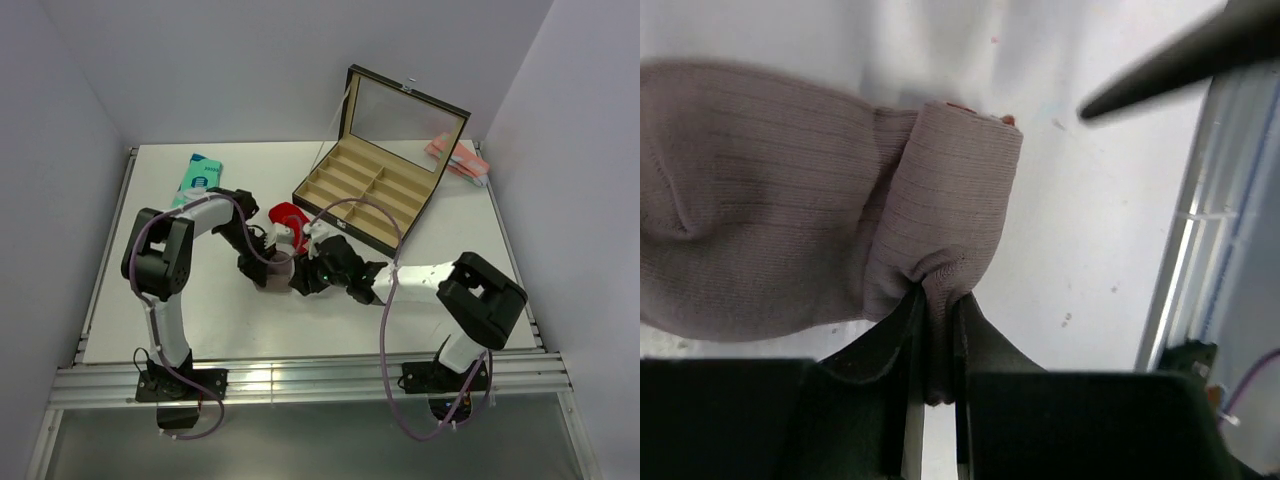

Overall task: Roll the socks
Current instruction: Roll the sock at the center of the board.

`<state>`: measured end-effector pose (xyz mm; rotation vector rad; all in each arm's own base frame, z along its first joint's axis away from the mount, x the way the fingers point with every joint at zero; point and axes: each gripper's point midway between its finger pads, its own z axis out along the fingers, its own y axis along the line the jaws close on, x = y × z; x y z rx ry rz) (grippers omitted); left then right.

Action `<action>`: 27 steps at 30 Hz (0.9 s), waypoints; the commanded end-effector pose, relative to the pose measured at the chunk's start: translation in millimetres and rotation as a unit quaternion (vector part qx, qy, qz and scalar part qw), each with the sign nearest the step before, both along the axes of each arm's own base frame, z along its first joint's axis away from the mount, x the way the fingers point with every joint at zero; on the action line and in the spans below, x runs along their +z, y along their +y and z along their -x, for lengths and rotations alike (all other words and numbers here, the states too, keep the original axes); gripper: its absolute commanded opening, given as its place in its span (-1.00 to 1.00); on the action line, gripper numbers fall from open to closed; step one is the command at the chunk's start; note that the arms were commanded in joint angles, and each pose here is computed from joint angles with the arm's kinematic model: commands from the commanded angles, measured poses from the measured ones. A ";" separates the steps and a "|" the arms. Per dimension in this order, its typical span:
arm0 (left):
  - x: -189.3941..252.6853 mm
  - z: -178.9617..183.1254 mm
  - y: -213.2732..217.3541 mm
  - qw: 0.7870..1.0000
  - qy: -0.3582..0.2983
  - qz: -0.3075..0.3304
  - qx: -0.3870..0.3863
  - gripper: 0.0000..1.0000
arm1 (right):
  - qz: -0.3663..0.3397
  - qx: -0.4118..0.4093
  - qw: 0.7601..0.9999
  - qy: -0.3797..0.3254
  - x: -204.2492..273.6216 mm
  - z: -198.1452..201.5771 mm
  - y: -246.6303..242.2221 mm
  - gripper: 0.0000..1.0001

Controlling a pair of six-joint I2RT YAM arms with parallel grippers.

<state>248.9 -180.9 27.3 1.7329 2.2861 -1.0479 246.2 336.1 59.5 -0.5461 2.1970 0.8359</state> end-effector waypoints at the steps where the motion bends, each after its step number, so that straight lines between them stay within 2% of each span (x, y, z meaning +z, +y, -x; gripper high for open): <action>1: -19.9 32.3 22.6 0.993 0.095 -0.062 -0.024 -0.99 | 0.032 0.040 0.993 -0.110 30.1 -1.3 27.9 0.11; 4: -19.8 34.9 26.2 0.989 0.122 -0.074 -0.029 -0.99 | 0.040 0.077 0.987 -0.134 36.5 6.3 46.2 0.13; 9: -23.4 38.3 29.0 0.981 0.171 -0.084 -0.033 -0.99 | 0.096 0.133 0.972 -0.165 32.1 20.6 66.4 0.17; 15: -26.5 34.1 30.4 0.979 0.180 -0.097 -0.027 -0.99 | 0.135 0.177 0.957 -0.185 21.5 39.1 86.8 0.19; 27: -27.1 31.7 29.6 0.978 0.179 -0.102 -0.014 -0.99 | 0.165 0.196 0.947 -0.193 4.3 54.6 103.2 0.20</action>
